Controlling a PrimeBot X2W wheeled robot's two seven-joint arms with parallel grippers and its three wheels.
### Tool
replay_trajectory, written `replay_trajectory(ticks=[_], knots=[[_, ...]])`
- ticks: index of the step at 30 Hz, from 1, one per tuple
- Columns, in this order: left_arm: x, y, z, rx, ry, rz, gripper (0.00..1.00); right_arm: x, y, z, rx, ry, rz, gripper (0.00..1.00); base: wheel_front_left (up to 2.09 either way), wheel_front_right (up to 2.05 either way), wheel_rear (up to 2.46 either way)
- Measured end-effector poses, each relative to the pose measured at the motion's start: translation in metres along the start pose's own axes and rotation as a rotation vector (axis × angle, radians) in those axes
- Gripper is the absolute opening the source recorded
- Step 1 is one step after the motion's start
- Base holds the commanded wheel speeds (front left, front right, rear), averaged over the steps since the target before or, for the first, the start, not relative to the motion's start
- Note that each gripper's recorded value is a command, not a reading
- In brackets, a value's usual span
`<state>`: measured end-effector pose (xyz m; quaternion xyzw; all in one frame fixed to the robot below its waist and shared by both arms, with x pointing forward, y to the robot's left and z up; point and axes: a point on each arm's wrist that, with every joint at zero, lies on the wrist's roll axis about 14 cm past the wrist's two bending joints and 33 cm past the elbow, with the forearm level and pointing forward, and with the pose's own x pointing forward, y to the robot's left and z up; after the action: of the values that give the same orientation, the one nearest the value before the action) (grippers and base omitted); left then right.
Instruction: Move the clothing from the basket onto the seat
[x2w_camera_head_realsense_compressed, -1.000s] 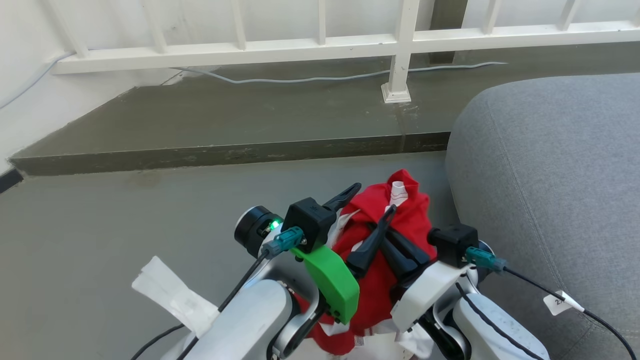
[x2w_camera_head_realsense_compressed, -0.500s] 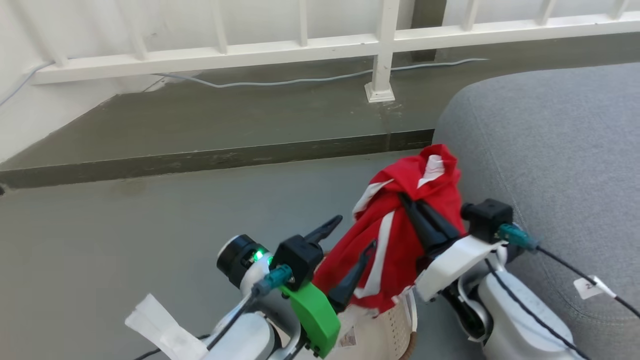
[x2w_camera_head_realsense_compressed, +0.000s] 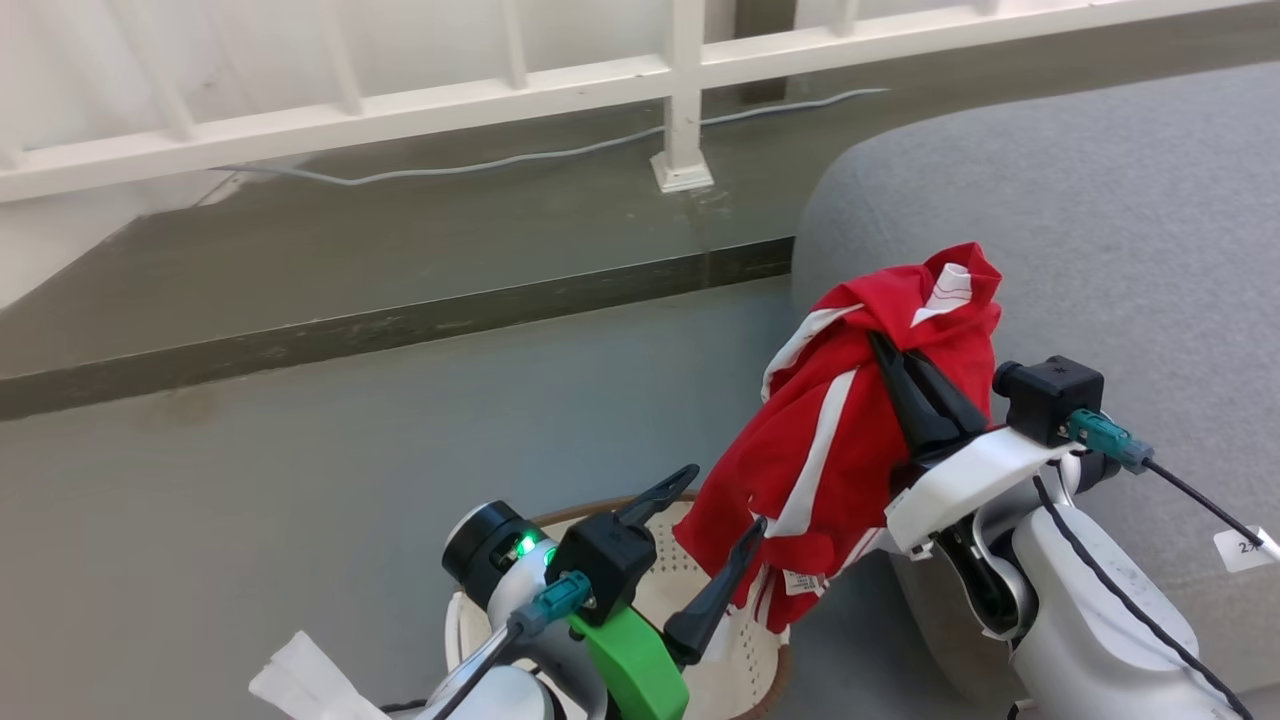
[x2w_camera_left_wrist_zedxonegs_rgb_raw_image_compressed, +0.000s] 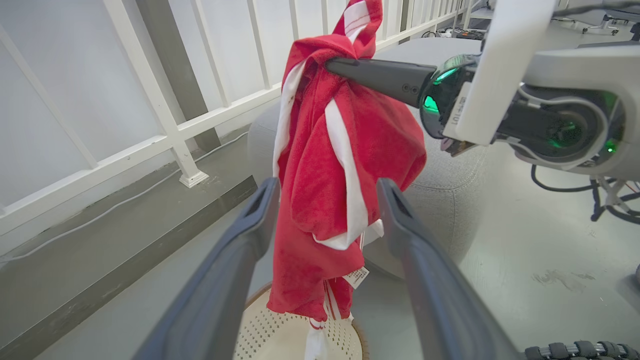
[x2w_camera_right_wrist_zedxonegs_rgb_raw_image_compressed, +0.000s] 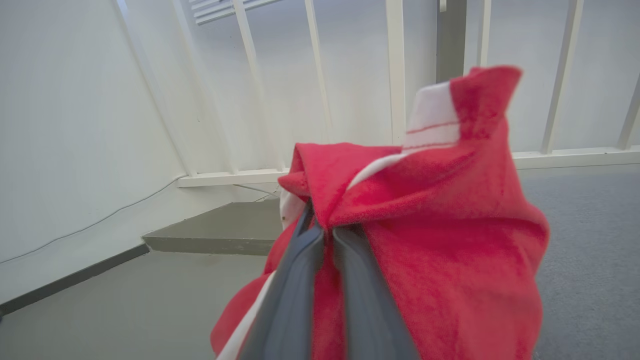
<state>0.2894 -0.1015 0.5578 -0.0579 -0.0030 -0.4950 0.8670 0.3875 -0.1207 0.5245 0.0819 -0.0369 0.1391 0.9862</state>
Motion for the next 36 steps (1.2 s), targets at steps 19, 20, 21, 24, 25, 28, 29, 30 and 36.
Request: replay_trajectory(ticks=[19,20,21,24,25,28,29,30,36], knots=[[0.030,-0.036,-0.013,-0.021,0.037,-0.201,1.00,-0.045,-0.092,0.023,-0.013,-0.058,-0.306,0.00,0.00,0.00,0.00],[0.032,-0.036,-0.014,-0.024,0.041,-0.206,1.00,-0.046,-0.099,0.028,-0.020,-0.070,-0.323,0.00,0.00,0.00,0.00],[0.034,-0.035,-0.015,-0.026,0.043,-0.208,1.00,-0.046,-0.106,0.034,-0.029,-0.085,-0.339,0.00,0.00,0.00,0.00],[0.039,-0.032,-0.018,-0.028,0.049,-0.218,1.00,-0.046,-0.128,0.053,-0.068,-0.121,-0.386,0.00,0.00,0.00,0.00],[0.040,-0.032,-0.018,-0.028,0.051,-0.225,1.00,-0.046,-0.135,0.059,-0.084,-0.129,-0.398,0.00,0.00,0.00,0.00],[0.044,-0.032,-0.021,-0.031,0.057,-0.240,1.00,-0.044,-0.152,0.075,-0.126,-0.153,-0.423,0.00,0.00,0.00,0.00],[0.045,-0.032,-0.021,-0.035,0.057,-0.244,1.00,-0.042,-0.157,0.082,-0.138,-0.163,-0.428,0.00,0.00,0.00,0.00],[0.046,-0.032,-0.021,-0.040,0.056,-0.249,1.00,-0.039,-0.161,0.089,-0.145,-0.179,-0.436,0.00,0.00,0.00,0.00],[0.052,-0.029,-0.019,-0.048,0.048,-0.260,1.00,-0.023,-0.186,0.128,-0.210,-0.246,-0.462,0.00,0.00,0.00,0.00]])
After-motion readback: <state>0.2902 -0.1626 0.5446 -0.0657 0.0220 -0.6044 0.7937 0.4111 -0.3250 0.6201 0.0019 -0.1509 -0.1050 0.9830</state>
